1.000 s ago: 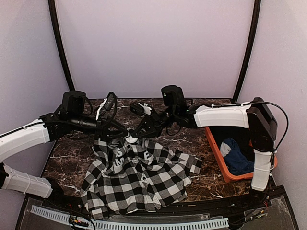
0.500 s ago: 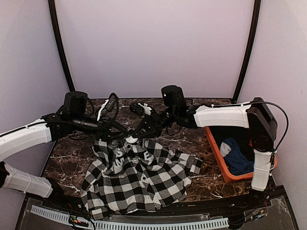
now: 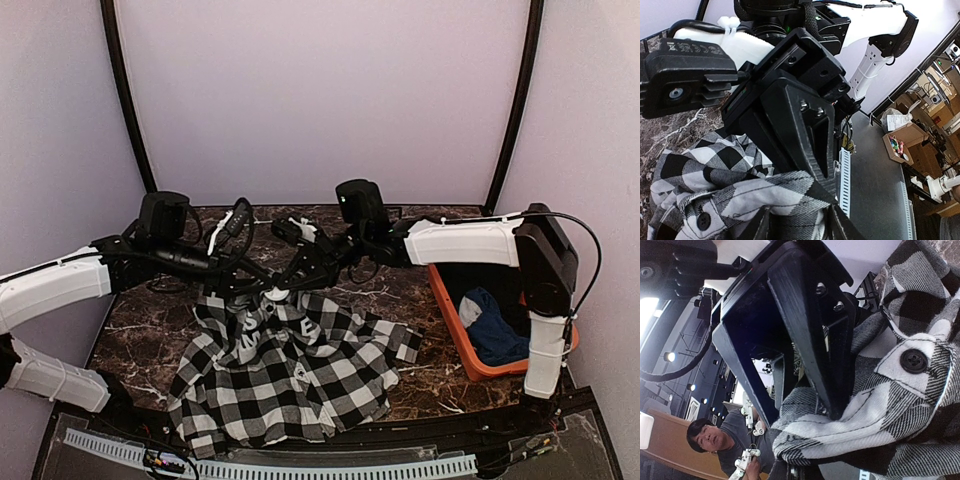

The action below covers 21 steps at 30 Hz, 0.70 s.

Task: Pin the brooch onto the clothing
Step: Pin the brooch to the flattened clothing.

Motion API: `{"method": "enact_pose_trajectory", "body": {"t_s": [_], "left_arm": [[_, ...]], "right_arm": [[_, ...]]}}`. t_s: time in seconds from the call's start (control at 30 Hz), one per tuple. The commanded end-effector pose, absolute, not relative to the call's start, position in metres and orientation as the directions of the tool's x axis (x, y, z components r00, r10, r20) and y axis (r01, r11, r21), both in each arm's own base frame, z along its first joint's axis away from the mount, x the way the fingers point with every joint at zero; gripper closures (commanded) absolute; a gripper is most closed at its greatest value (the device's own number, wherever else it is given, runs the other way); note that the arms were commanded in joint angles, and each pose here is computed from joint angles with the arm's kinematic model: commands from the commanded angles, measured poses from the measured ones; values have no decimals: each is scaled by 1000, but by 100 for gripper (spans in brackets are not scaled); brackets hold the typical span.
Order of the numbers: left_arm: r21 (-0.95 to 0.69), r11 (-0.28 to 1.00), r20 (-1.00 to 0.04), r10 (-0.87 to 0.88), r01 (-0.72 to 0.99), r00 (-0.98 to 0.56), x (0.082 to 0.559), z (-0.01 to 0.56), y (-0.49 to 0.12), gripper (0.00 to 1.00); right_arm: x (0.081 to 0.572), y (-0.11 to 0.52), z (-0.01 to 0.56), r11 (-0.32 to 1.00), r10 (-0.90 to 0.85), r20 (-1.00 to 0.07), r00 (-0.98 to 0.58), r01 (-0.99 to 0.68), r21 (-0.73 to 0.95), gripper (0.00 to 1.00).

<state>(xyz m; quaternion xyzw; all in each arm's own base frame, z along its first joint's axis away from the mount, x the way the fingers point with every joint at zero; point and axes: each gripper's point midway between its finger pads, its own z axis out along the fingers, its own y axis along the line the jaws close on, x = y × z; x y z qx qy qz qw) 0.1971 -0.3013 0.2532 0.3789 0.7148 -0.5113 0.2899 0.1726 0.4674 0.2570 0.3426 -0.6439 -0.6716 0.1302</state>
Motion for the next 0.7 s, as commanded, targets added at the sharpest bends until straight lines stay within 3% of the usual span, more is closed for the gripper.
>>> {"method": "enact_pose_trajectory", "body": {"t_s": [0.0, 0.67], "left_arm": [[-488, 215, -792, 297, 846, -533, 195, 244, -305, 63], [-440, 298, -741, 411, 847, -530, 199, 222, -308, 70]], "right_arm": [[171, 470, 274, -205, -609, -372, -701, -314, 927, 100], [179, 476, 264, -123, -602, -368, -708, -374, 919, 100]]}}
